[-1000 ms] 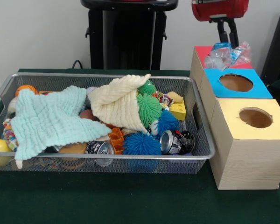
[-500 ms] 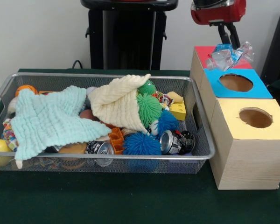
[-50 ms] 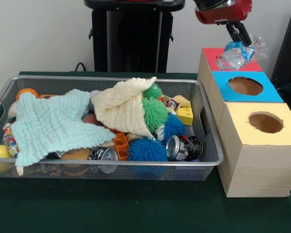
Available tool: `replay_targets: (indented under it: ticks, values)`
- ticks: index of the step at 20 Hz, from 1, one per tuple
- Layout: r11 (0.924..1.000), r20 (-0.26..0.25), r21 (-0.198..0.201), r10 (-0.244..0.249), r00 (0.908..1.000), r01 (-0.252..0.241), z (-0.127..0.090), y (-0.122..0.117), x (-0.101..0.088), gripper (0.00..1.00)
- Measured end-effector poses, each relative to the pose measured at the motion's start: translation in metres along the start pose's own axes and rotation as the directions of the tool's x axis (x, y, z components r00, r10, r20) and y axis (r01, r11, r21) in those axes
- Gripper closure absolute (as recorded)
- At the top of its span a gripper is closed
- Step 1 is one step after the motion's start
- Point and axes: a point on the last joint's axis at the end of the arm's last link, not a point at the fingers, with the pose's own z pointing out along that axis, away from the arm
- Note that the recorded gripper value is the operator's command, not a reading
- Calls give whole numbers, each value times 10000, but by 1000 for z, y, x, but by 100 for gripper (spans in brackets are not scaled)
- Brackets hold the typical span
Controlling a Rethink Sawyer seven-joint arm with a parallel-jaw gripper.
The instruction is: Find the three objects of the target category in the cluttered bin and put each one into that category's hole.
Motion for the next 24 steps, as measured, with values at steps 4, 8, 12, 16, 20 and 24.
replay_targets:
  ticks: [4, 8, 12, 16, 20, 24]
  values:
    - [9991, -301, -314, 274, 9992, -284, -8, -3, -5, 100]
    - [9977, -676, -554, 352, 9971, -390, -13, 2, -2, 100]
    - [9939, -1045, -915, 524, 9931, -620, -17, 14, 1, 100]
    - [9894, -1349, -1211, 642, 9888, -807, -17, 27, 5, 100]
    - [9817, -1636, -1547, 857, 9828, -1114, -16, 42, 7, 100]
    - [9742, -1943, -1807, 997, 9759, -1355, -10, 53, 8, 100]
